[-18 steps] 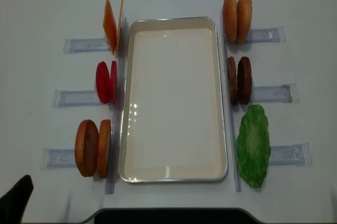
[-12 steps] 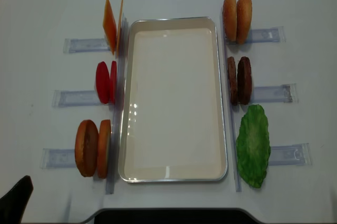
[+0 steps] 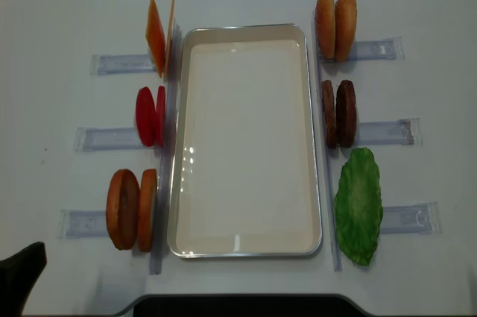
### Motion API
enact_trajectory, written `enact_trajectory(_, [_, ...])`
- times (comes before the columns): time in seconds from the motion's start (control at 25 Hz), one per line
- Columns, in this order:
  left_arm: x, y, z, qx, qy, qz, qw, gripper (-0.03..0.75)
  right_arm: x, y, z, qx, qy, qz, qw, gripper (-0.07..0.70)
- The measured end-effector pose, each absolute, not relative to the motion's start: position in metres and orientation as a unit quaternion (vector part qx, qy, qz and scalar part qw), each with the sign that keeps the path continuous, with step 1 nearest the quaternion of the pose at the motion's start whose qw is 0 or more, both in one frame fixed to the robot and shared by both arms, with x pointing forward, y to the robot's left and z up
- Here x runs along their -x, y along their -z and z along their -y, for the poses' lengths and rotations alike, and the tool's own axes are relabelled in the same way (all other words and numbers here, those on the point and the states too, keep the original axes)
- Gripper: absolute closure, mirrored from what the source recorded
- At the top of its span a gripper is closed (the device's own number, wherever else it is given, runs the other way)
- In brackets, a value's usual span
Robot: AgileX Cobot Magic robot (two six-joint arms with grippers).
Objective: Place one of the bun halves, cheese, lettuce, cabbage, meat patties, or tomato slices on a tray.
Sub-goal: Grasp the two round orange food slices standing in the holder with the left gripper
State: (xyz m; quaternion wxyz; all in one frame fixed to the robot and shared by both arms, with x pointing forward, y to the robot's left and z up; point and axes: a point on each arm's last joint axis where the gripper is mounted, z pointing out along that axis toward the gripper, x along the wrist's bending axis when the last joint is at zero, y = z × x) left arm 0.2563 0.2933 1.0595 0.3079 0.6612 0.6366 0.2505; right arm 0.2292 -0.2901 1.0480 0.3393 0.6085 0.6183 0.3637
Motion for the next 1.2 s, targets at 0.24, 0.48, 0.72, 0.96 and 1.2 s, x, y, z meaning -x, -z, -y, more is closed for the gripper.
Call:
enact_trajectory(0.24, [-0.285,-1.071,-0.294,-0.682,-0.195,-0.660,0.249,0.137,-0.229,-1.048,0.290,-0.608,-0.364,-0.618,0.339,0.082])
enact_trajectory(0.48, [-0.325,-1.074,-0.296,-0.698,-0.143,-0.678,0.179,0.137,-0.229,-1.048,0.290,-0.608,-0.364,-0.618,0.339,0.082])
enact_trajectory(0.72, [-0.348,-1.081,-0.299,-0.704,-0.137,-0.681,0.149,0.137,-0.229,-1.048,0.290,-0.608,-0.364,-0.618,0.339,0.082])
enact_trajectory(0.96, [-0.378,-1.086,-0.303,-0.709,-0.128,-0.683,0.115,0.138,-0.229,-1.048,0.290,-0.608,-0.364,-0.618,0.339,0.082])
enact_trajectory(1.2, [-0.395,-1.076,-0.304,-0.715,-0.107,-0.686,0.083,0.138,-0.229,-1.048,0.290,-0.609,-0.364,-0.618,0.339,0.082])
